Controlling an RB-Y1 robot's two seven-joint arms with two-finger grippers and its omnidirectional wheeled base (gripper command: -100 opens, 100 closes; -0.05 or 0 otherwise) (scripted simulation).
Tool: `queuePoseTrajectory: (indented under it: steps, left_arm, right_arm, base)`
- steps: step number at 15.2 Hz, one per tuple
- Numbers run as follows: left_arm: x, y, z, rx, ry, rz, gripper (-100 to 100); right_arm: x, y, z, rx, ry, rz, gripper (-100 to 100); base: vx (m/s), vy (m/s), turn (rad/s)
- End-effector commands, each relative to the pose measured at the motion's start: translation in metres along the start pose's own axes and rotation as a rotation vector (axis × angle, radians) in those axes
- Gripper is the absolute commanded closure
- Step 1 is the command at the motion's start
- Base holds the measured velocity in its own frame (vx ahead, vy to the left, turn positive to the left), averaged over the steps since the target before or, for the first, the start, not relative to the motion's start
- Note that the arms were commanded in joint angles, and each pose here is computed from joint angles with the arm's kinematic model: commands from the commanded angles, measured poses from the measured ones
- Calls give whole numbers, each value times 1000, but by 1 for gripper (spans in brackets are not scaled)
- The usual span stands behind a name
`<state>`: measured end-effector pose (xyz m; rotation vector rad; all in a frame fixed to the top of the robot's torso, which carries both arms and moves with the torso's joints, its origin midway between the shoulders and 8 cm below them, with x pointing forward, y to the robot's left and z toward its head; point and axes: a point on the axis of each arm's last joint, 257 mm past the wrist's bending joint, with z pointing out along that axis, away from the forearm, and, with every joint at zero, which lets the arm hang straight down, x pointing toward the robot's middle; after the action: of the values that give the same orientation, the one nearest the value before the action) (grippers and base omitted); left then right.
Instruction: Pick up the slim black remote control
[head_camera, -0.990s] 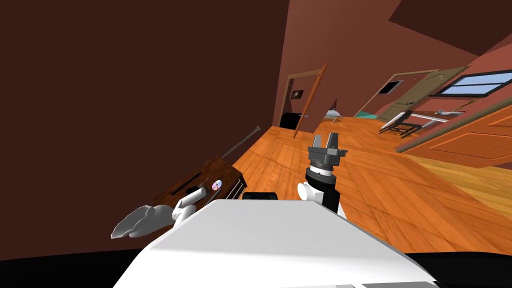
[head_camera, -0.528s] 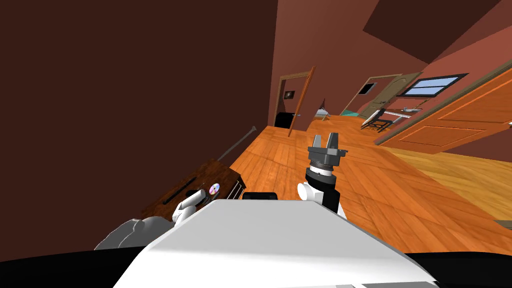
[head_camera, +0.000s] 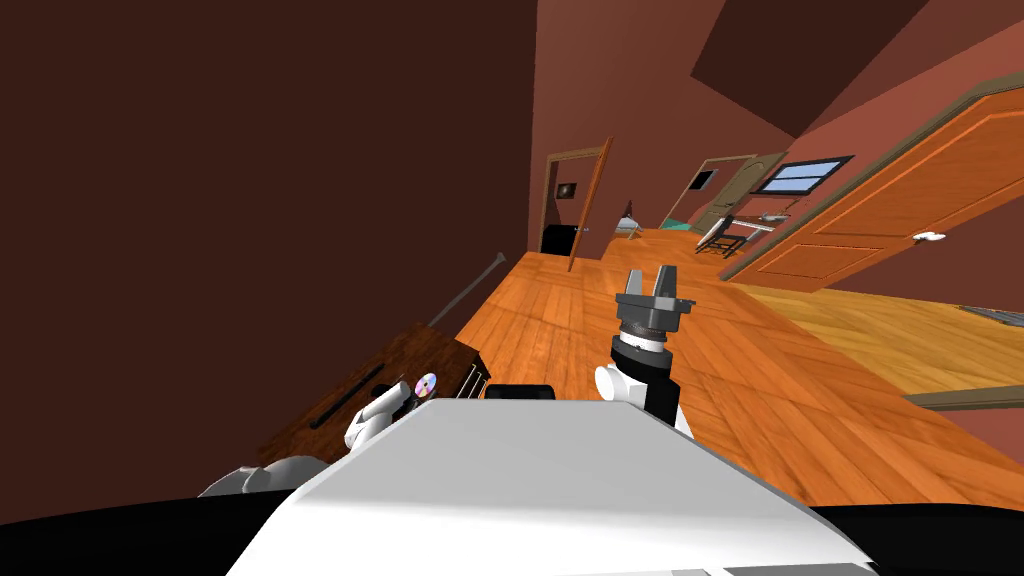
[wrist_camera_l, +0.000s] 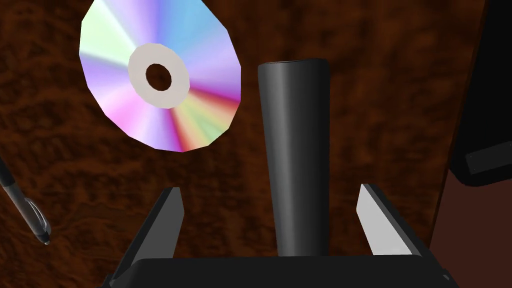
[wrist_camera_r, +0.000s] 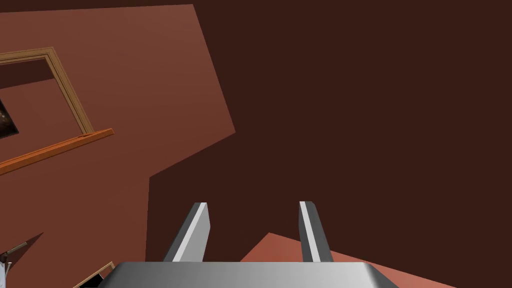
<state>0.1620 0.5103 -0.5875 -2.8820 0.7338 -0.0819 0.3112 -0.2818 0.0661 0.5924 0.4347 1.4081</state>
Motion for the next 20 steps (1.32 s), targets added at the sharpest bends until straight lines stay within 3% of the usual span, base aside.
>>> queuePoseTrajectory:
  steps: [1,5,6,12,13,14,18,20]
  left_arm:
    - [-5,14,3,-49,-8,-29,-100]
    - [-10,38,7,-133,-19,-80,-100]
    - [-9,32,7,-112,-16,-67,-100]
    - [-3,60,25,-111,-13,-50,-100]
    - [-5,55,22,-116,-14,-55,-100]
    - [-5,56,23,-113,-14,-54,100]
    - [-5,61,24,-125,-14,-56,100]
    - [-7,47,16,-115,-15,-61,100]
  right_arm:
    - [0,0,0,0,0,0,0]
    - [0,0,0,0,0,0,0]
    - [0,0,0,0,0,0,0]
    - [0,0,0,0,0,0,0]
    - [0,0,0,0,0,0,0]
    - [0,0,0,0,0,0,0]
    - [0,0,0,0,0,0,0]
    - [0,0,0,0,0,0,0]
  base:
    - [-6,36,-134]
    - [-3,58,-170]
    - [-1,31,-43]
    - [28,42,45]
    - [24,26,16]
    - [9,10,-2]
    - [-2,-7,3]
    - [-21,-30,-65]
